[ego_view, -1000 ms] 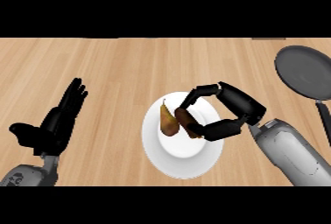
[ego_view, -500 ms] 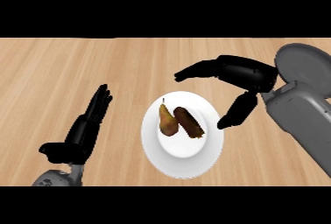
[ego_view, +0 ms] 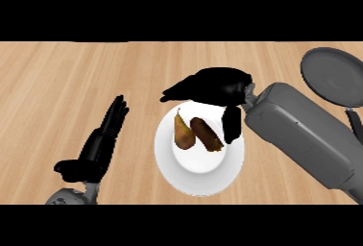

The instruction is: Pick the sweet potato from the plate and place it in the pan

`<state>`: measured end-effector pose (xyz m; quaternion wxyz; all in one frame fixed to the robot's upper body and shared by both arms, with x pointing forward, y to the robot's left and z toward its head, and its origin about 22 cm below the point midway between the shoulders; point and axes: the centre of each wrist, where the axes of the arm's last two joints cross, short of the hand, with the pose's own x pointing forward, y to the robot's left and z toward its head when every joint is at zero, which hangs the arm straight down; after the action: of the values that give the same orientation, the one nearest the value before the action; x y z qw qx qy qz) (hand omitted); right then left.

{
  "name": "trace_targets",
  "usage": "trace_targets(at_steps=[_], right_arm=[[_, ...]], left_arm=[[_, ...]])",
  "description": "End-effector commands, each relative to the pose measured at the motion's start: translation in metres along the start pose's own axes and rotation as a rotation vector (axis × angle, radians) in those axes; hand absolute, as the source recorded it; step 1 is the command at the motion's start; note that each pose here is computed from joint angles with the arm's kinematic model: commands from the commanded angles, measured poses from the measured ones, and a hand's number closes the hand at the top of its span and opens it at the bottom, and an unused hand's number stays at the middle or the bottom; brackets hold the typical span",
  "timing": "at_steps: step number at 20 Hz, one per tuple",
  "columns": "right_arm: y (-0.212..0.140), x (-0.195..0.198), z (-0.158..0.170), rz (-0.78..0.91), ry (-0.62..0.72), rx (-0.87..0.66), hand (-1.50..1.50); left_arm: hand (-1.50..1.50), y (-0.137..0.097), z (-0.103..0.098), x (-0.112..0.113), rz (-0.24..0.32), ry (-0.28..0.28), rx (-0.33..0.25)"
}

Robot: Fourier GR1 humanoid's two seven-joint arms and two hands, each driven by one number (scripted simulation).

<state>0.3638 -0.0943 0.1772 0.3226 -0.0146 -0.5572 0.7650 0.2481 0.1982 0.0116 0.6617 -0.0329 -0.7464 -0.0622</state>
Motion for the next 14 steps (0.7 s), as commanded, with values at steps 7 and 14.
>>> trace_targets(at_steps=[7,14], right_arm=[[0.055,0.022,-0.057,0.329,0.147,0.332,-1.5],[0.094,0.012,-0.065,0.391,0.206,0.362,-1.5]], left_arm=[[0.0,0.001,-0.004,-0.006,0.006,-0.009,0.008],[0.0,0.005,0.01,-0.004,-0.006,-0.006,-0.004]])
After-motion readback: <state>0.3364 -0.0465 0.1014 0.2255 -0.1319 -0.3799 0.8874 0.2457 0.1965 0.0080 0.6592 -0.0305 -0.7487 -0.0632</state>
